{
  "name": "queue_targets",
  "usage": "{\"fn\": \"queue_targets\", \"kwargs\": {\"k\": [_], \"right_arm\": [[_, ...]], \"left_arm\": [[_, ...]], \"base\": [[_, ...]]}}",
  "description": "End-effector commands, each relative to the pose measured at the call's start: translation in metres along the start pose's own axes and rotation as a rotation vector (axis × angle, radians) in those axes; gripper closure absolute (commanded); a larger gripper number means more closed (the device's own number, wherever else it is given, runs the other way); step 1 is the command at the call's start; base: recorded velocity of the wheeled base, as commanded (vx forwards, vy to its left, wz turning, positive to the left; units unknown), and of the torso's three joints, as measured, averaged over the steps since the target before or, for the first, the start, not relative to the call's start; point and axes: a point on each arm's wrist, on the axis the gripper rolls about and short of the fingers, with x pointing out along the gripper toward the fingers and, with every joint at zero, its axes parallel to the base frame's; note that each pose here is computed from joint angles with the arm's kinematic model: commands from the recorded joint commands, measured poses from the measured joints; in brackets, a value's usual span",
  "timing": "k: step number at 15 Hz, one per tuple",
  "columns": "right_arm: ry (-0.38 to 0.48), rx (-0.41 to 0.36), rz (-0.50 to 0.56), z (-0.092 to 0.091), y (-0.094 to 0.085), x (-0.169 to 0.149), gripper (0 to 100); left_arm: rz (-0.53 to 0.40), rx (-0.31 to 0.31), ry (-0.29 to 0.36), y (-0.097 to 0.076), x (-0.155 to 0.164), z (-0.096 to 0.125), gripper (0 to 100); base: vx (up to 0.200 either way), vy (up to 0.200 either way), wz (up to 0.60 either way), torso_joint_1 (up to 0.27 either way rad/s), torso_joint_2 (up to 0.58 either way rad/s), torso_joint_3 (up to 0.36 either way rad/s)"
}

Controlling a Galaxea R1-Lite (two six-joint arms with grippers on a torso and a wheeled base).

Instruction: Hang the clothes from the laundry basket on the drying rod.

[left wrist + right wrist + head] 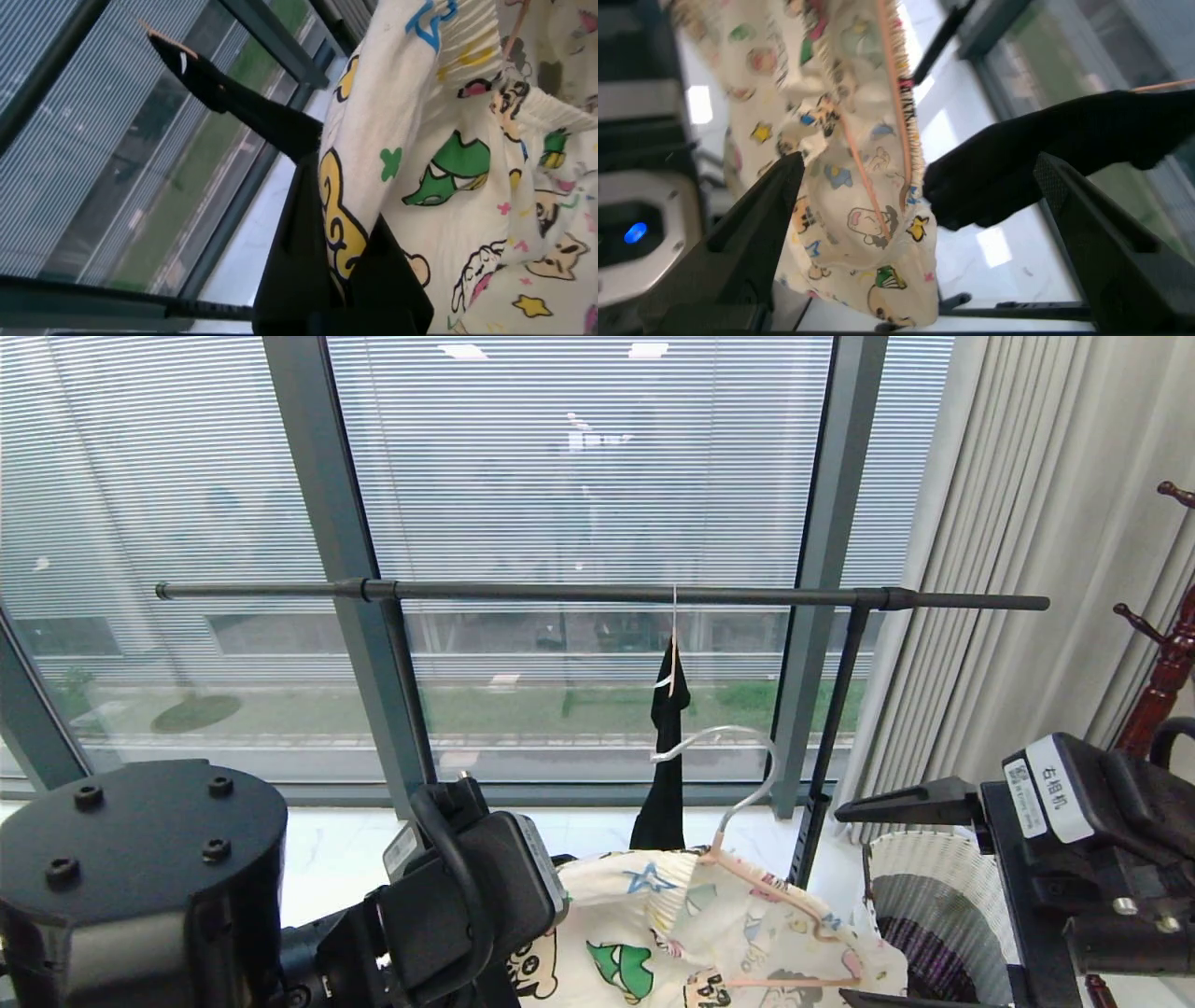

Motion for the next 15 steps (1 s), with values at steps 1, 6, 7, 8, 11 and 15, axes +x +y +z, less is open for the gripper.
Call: {"fn": "queue_targets", "kwargs": {"k": [1, 6, 7, 8, 11, 15], "right_arm": [[0.045, 0.008, 0.063, -0.006, 0.001, 0.005, 0], [0.103, -0.014, 0.132, -0.019, -0.003, 0.024, 0], [0.099, -0.023, 0.139, -0.020, -0.005, 0.026, 0], [0.101, -0.023, 0.141, -0.021, -0.005, 0.028, 0], [0.100, -0.024, 0.141, -0.021, -0.005, 0.027, 100], [0.108, -0.015, 0.119, -0.023, -0.009, 0.026, 100]], "left_arm": [[-0.022, 0.013, -0.040, -0.004, -0.003, 0.009, 100], [-0.061, 0.035, -0.116, -0.012, -0.008, 0.026, 100], [-0.061, 0.035, -0.116, -0.012, -0.008, 0.026, 100], [-0.062, 0.036, -0.117, -0.013, -0.008, 0.026, 100], [-0.061, 0.034, -0.118, -0.012, -0.008, 0.027, 100], [-0.078, 0.041, -0.130, -0.016, -0.009, 0.029, 100]], "base": [[0.000, 0.000, 0.00, 0.000, 0.00, 0.000], [0.000, 0.000, 0.00, 0.000, 0.00, 0.000], [0.000, 0.000, 0.00, 0.000, 0.00, 0.000], [0.000, 0.000, 0.00, 0.000, 0.00, 0.000], [0.000, 0.000, 0.00, 0.000, 0.00, 0.000], [0.000, 0.000, 0.00, 0.000, 0.00, 0.000]]}}
